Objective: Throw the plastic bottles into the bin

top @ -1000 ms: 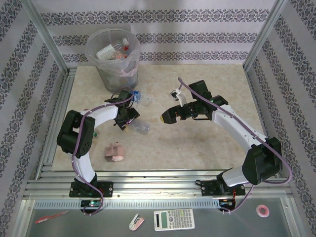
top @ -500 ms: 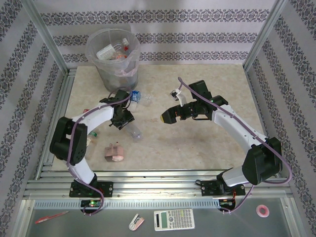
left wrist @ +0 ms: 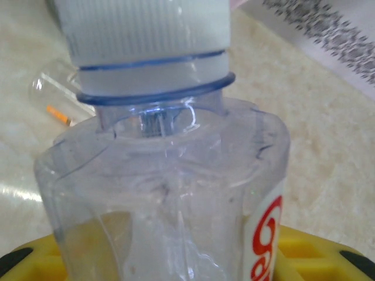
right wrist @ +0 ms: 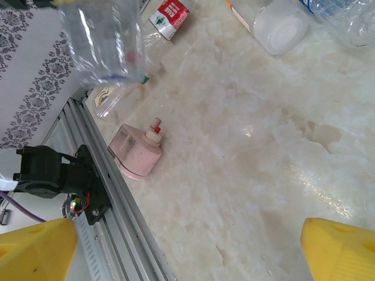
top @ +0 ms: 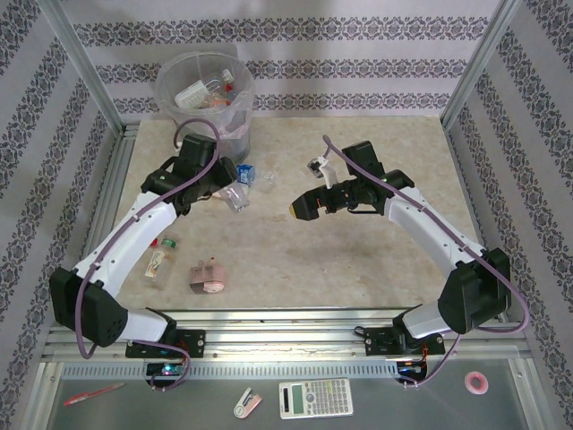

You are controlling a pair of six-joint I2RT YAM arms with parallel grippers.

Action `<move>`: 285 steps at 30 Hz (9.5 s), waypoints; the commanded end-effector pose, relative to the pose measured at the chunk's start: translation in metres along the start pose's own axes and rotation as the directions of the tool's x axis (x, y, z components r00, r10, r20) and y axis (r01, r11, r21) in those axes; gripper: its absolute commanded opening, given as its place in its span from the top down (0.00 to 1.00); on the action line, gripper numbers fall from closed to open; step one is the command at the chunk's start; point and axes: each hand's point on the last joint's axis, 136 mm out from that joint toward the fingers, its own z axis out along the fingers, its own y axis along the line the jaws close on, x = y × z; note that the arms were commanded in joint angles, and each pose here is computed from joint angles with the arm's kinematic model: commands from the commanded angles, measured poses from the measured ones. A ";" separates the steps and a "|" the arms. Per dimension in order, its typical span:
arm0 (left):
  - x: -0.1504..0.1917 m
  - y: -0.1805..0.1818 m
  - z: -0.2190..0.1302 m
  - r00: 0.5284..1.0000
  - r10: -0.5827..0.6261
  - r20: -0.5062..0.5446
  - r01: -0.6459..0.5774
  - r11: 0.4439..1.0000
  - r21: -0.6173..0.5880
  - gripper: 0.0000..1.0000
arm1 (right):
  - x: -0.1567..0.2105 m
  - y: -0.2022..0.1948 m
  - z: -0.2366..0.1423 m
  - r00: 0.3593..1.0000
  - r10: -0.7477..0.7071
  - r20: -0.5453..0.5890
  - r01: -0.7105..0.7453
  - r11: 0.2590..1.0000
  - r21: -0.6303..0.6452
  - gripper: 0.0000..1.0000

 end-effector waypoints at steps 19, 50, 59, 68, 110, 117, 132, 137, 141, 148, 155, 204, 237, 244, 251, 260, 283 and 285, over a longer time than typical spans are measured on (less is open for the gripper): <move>-0.153 -0.127 -0.134 0.797 0.160 0.582 -0.354 0.905 0.236 0.54 | -0.022 0.005 0.000 0.999 -0.043 0.032 0.044 0.999 -0.016 0.02; -0.236 -0.196 -0.296 0.182 0.153 0.971 -0.645 0.764 0.001 0.62 | -0.058 -0.002 0.009 0.997 -0.042 0.067 0.041 0.999 0.004 0.02; -0.235 -0.197 -0.334 -0.022 0.082 0.996 -0.649 0.757 -0.077 0.68 | -0.066 -0.004 0.016 0.997 -0.034 0.067 0.034 0.999 0.008 0.02; -0.262 -0.178 -0.270 0.155 0.143 0.977 -0.580 0.814 -0.027 0.63 | -0.073 -0.004 0.026 0.998 -0.029 0.054 0.029 1.000 0.008 0.02; -0.174 -0.040 -0.114 0.894 0.054 0.444 -0.102 0.991 0.085 0.00 | -0.020 0.017 0.006 0.999 -0.049 0.014 0.049 0.998 -0.033 0.02; -0.141 -0.023 -0.087 0.949 -0.020 0.316 0.002 0.998 0.059 0.00 | -0.016 0.018 0.004 0.998 -0.054 0.013 0.054 0.998 -0.033 0.02; -0.086 0.016 -0.041 0.973 -0.199 0.117 0.207 0.976 -0.063 0.00 | -0.011 0.017 -0.002 0.998 -0.055 0.016 0.056 0.998 -0.030 0.02; -0.067 0.027 -0.018 0.970 -0.237 0.056 0.242 0.964 -0.113 0.00 | -0.011 0.016 -0.003 0.998 -0.052 0.018 0.053 0.998 -0.028 0.02; -0.055 0.029 0.000 0.965 -0.262 0.017 0.262 0.957 -0.126 0.00 | -0.011 0.016 -0.003 0.998 -0.051 0.021 0.051 0.998 -0.023 0.02; -0.021 0.039 0.038 0.941 -0.331 -0.066 0.317 0.934 -0.162 0.02 | -0.008 0.014 -0.005 0.999 -0.046 0.028 0.046 0.999 -0.013 0.02; 0.006 0.048 0.074 0.907 -0.405 -0.118 0.382 0.906 -0.180 0.03 | -0.005 0.011 -0.006 0.999 -0.035 0.030 0.036 0.999 -0.006 0.02; 0.048 0.090 0.192 0.871 -0.472 -0.137 0.377 0.821 -0.429 0.14 | -0.001 0.002 -0.016 0.999 -0.022 0.046 0.022 1.000 -0.009 0.02; 0.079 0.126 0.178 0.902 -0.331 -0.276 0.134 0.825 -0.549 0.18 | 0.004 0.002 -0.019 0.998 -0.019 0.064 0.019 1.000 -0.004 0.02; 0.081 0.129 0.174 0.903 -0.325 -0.281 0.130 0.830 -0.543 0.34 | 0.006 0.002 -0.020 0.998 -0.012 0.070 0.012 1.000 0.001 0.02; 0.085 0.134 0.164 0.904 -0.324 -0.281 0.132 0.834 -0.536 0.42 | 0.005 0.003 -0.021 0.997 -0.013 0.074 0.013 1.000 0.004 0.02; 0.091 0.144 0.148 0.909 -0.305 -0.284 0.106 0.828 -0.550 0.43 | 0.009 0.004 -0.019 0.997 -0.012 0.070 0.012 1.000 0.004 0.02; 0.087 0.149 0.109 0.933 -0.213 -0.289 0.030 0.849 -0.527 0.50 | 0.011 0.003 -0.014 0.998 -0.017 0.054 0.017 1.000 -0.013 0.02; 0.086 0.149 0.104 0.935 -0.204 -0.289 0.023 0.849 -0.528 0.50 | 0.010 0.003 -0.014 0.998 -0.016 0.054 0.017 1.000 -0.016 0.02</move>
